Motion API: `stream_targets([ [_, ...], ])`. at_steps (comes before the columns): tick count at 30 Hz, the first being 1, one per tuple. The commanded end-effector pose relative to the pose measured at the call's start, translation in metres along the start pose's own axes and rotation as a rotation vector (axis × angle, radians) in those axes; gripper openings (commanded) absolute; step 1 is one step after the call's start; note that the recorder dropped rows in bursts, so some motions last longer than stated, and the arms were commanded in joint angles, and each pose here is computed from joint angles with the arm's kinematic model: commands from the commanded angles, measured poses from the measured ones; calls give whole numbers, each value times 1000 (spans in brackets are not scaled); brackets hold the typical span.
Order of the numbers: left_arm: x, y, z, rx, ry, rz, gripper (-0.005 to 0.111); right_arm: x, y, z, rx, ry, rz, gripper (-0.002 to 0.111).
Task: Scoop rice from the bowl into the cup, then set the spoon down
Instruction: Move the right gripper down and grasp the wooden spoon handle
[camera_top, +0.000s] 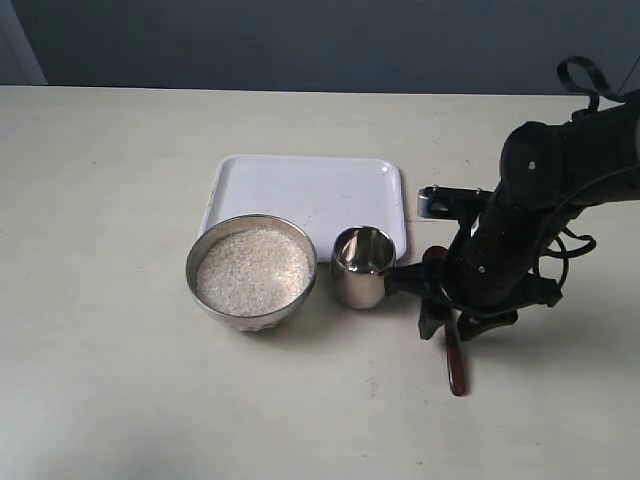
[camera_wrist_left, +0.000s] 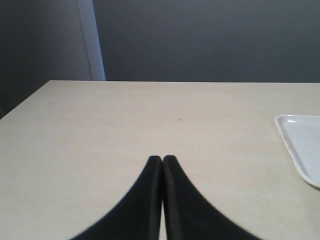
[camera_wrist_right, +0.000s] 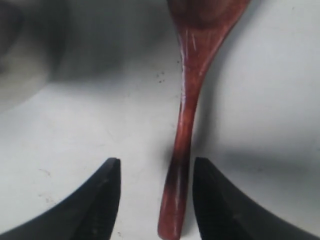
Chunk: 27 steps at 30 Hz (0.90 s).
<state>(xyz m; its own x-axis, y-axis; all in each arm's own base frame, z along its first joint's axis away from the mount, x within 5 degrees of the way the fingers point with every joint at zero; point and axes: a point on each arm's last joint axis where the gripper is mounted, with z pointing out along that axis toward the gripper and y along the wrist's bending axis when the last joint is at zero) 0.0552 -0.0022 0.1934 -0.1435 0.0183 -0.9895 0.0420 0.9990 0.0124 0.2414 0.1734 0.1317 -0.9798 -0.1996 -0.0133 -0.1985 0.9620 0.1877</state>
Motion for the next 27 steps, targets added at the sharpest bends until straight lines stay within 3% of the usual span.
stream_targets([
  [1, 1, 0, 0, 1, 1, -3, 1, 2, -3, 8, 25, 38, 5, 45],
  [27, 1, 0, 0, 1, 1, -3, 1, 8, -7, 24, 60, 140, 28, 45],
])
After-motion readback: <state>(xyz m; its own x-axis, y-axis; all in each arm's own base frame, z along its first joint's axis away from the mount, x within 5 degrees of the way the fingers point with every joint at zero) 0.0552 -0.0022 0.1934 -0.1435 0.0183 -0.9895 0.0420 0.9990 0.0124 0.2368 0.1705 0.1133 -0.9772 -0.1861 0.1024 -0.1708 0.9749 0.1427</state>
